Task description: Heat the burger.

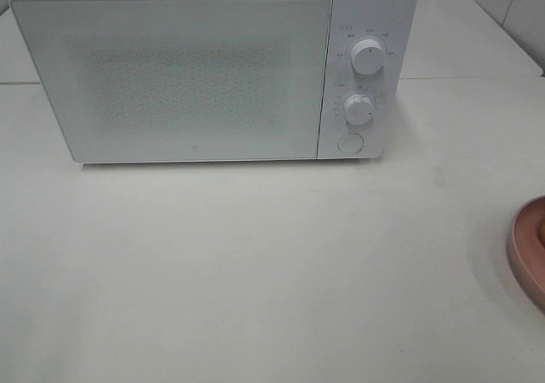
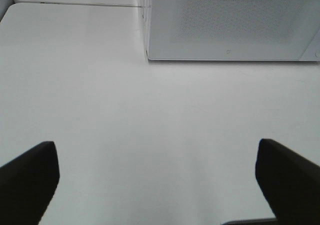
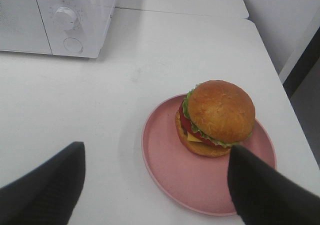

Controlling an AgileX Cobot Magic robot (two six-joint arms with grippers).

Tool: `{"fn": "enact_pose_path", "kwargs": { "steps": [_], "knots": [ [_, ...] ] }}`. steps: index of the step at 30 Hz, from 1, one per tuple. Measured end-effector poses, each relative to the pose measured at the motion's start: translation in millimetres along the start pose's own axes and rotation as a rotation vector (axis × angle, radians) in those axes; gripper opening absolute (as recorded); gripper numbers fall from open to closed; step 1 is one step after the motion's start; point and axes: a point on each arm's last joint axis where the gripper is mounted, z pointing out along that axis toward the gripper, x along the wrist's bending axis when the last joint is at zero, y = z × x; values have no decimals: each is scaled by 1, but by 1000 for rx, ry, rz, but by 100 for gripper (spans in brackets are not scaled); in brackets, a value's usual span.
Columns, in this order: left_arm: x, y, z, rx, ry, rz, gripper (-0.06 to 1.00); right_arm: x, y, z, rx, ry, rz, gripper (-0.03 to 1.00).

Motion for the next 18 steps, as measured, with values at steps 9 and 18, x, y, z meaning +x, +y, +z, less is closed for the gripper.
{"fn": "enact_pose_path", "kwargs": {
  "steps": [9,18],
  "knots": [
    [0,0,0,-4,62,-28,99,0,0,0,0,0,0,76],
    [0,0,0,-2,27,-10,99,0,0,0,0,0,0,76]
  ]
}}
